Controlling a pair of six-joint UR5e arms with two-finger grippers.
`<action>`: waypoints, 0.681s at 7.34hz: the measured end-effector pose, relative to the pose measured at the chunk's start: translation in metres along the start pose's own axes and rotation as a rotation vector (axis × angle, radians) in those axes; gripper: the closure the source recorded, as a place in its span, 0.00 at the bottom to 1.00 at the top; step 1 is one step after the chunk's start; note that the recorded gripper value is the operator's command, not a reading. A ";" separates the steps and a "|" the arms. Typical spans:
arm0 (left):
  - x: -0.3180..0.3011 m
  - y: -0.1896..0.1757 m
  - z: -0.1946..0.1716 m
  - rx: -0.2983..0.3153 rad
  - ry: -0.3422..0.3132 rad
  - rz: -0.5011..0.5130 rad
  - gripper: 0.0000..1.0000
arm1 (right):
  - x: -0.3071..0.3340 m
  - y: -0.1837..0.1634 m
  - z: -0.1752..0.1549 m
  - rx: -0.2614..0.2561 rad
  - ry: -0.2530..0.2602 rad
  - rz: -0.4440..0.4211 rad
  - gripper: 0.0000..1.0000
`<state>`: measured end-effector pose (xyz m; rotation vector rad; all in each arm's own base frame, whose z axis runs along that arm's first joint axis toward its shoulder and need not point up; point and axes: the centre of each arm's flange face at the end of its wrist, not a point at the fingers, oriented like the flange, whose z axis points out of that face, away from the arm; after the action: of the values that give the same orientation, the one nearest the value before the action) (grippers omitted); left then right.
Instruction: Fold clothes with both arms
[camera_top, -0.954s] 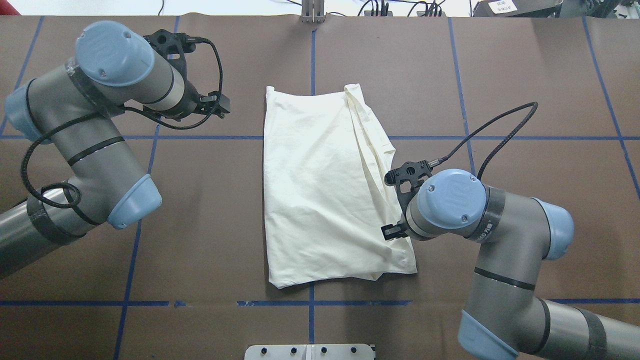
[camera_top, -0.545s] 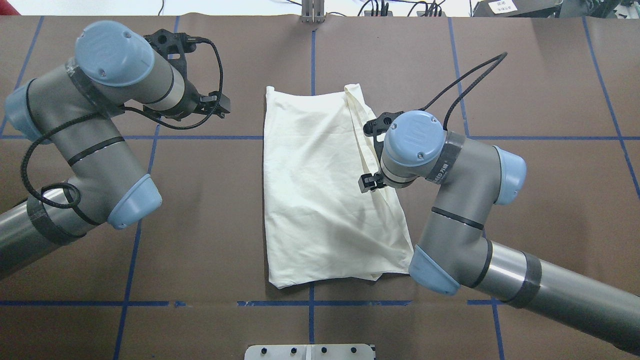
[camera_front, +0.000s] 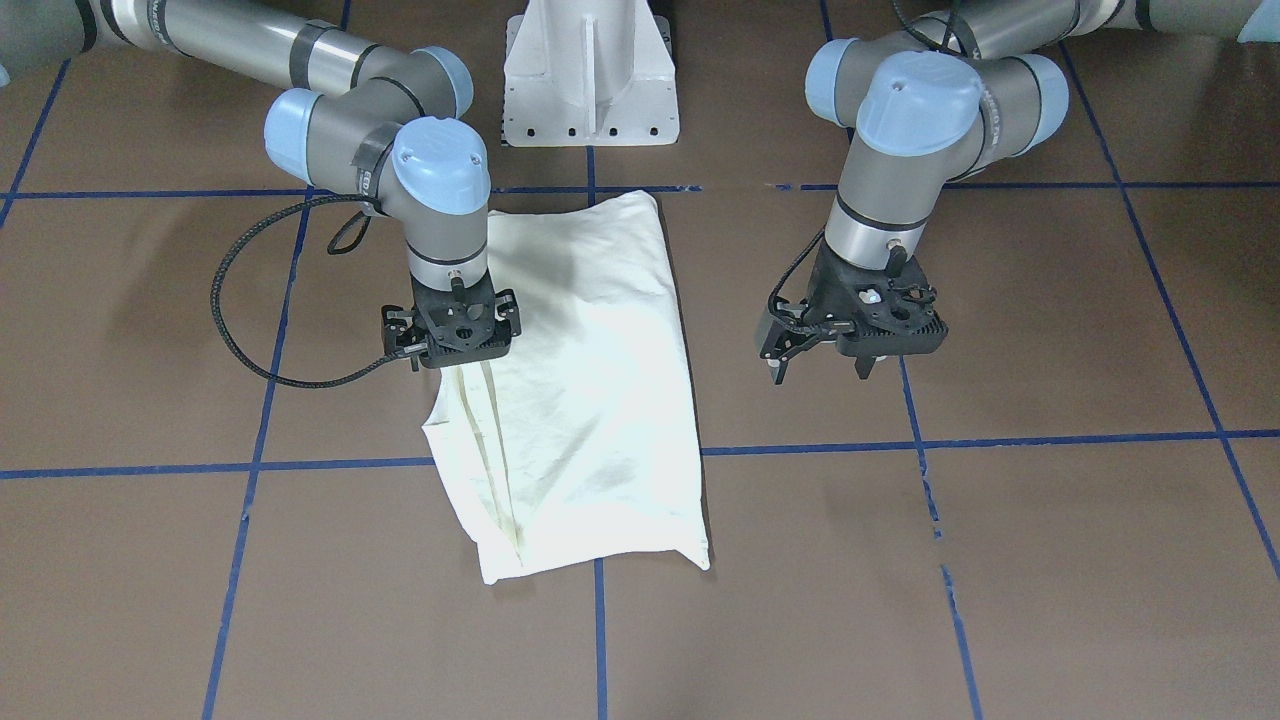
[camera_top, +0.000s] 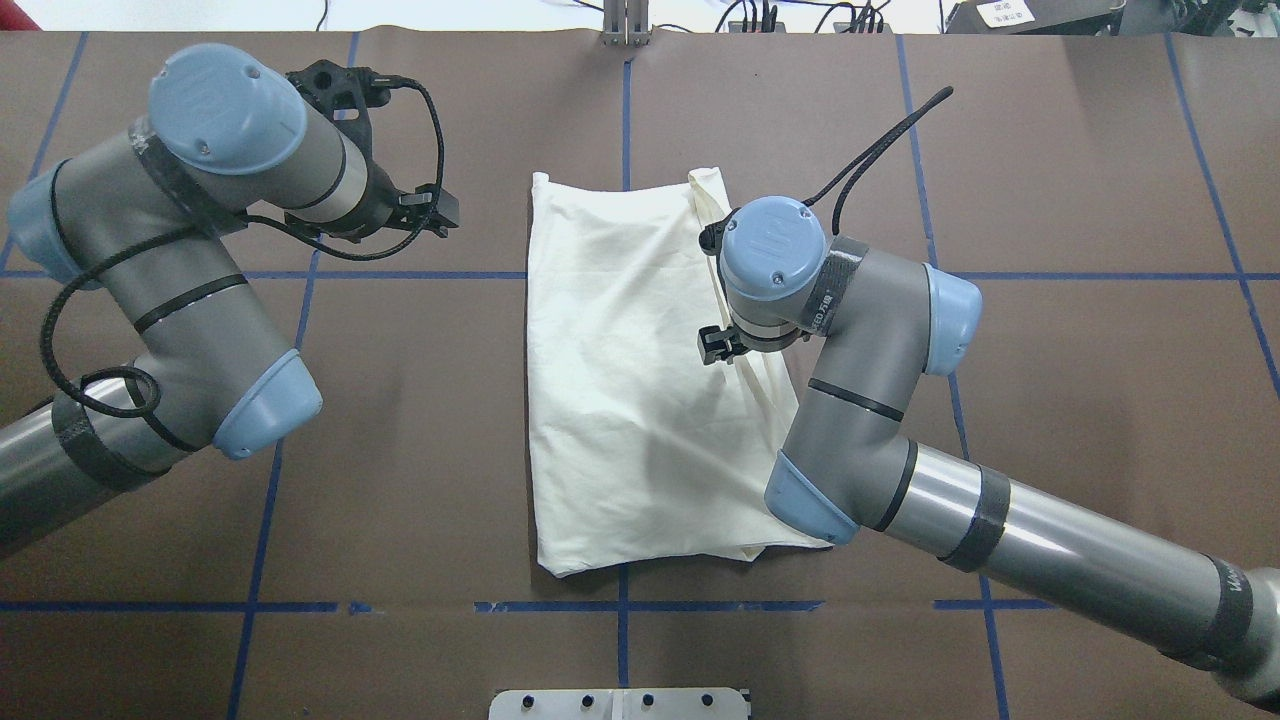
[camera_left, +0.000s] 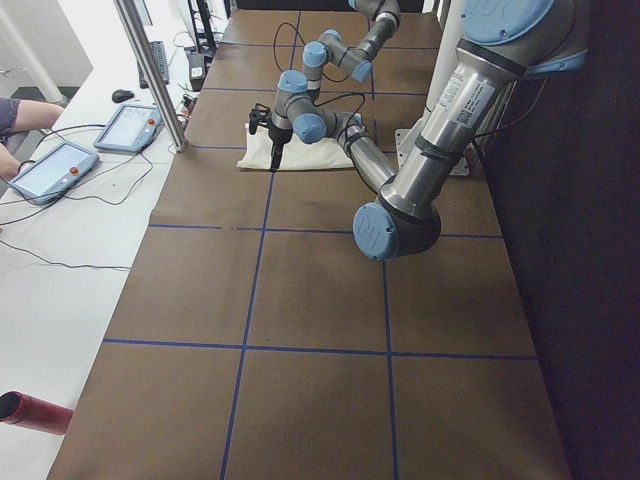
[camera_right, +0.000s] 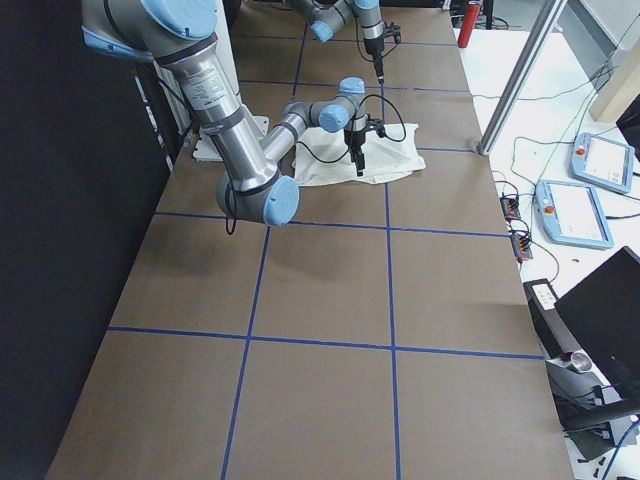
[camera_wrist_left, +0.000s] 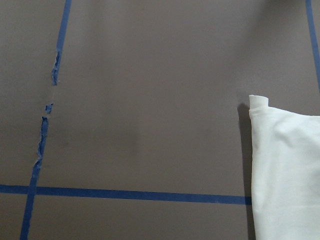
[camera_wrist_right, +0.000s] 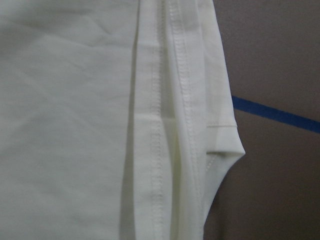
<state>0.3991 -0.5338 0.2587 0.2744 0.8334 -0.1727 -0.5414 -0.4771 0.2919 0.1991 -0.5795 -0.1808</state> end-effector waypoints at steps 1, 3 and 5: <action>0.000 0.000 0.000 0.000 0.000 0.000 0.00 | 0.001 -0.001 0.005 -0.007 0.006 -0.001 0.00; 0.002 0.000 -0.002 0.001 0.004 0.001 0.00 | 0.008 -0.004 0.011 -0.016 0.019 -0.008 0.00; 0.004 0.000 -0.004 0.000 0.009 0.000 0.00 | 0.032 -0.011 0.015 -0.023 0.035 -0.004 0.00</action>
<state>0.3990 -0.5323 0.2527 0.2758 0.8424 -0.1717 -0.5249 -0.4972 0.3183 0.1802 -0.5424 -0.1871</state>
